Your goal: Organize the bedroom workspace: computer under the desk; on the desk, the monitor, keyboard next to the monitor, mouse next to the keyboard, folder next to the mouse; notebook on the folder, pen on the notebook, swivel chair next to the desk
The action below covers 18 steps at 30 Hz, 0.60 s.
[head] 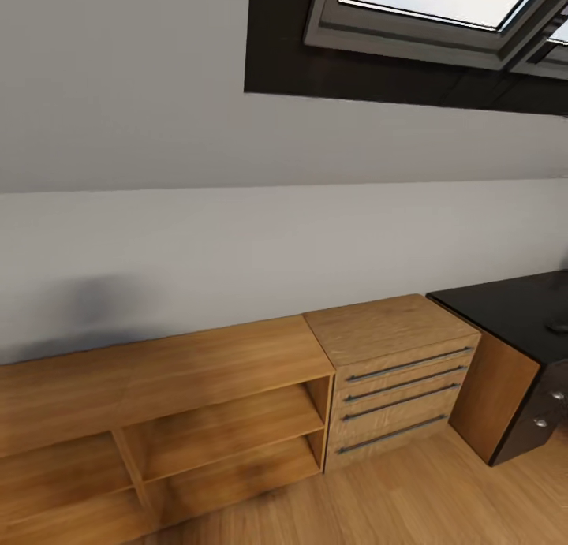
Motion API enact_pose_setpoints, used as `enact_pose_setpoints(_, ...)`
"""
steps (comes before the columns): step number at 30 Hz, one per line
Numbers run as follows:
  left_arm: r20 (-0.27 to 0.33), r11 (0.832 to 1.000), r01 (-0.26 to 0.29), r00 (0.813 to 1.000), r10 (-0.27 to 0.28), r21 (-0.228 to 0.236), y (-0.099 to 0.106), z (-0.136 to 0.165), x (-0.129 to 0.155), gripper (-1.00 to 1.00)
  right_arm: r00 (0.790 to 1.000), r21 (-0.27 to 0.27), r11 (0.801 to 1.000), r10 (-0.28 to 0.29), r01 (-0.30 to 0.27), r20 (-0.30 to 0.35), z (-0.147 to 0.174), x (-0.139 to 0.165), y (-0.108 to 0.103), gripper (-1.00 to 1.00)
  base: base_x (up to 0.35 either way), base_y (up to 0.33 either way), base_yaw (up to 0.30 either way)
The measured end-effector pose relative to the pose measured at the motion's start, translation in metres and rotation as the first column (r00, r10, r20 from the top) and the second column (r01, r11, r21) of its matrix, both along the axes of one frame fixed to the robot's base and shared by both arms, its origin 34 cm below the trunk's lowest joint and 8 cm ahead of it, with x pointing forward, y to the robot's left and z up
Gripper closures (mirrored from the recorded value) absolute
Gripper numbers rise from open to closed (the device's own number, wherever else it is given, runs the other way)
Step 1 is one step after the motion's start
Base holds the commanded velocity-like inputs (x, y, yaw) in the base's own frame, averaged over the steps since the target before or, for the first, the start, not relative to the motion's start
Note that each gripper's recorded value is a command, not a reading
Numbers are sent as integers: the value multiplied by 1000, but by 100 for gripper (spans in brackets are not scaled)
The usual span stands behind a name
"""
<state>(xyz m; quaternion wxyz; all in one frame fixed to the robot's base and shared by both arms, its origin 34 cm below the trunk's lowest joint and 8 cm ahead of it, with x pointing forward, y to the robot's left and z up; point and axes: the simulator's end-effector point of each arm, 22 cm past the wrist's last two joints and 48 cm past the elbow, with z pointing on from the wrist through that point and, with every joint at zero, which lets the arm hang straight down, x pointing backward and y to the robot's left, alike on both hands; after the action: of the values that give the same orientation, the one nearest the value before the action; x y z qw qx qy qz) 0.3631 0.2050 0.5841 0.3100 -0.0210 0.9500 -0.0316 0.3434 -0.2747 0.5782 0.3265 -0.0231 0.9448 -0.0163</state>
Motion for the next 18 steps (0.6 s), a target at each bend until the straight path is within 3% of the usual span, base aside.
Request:
enact_pose_setpoints(7,86,1000,3,996,-3,1,-1,11,13,-100,997,1,1000,1,-1,78,11,11,-1,-100,0,0,-255)
enact_pose_setpoints(18,95,1000,0,995,-1,4,0,12,14,-100,993,3,1000,-9,9,118,17,17,-2,-100,0,0,-282)
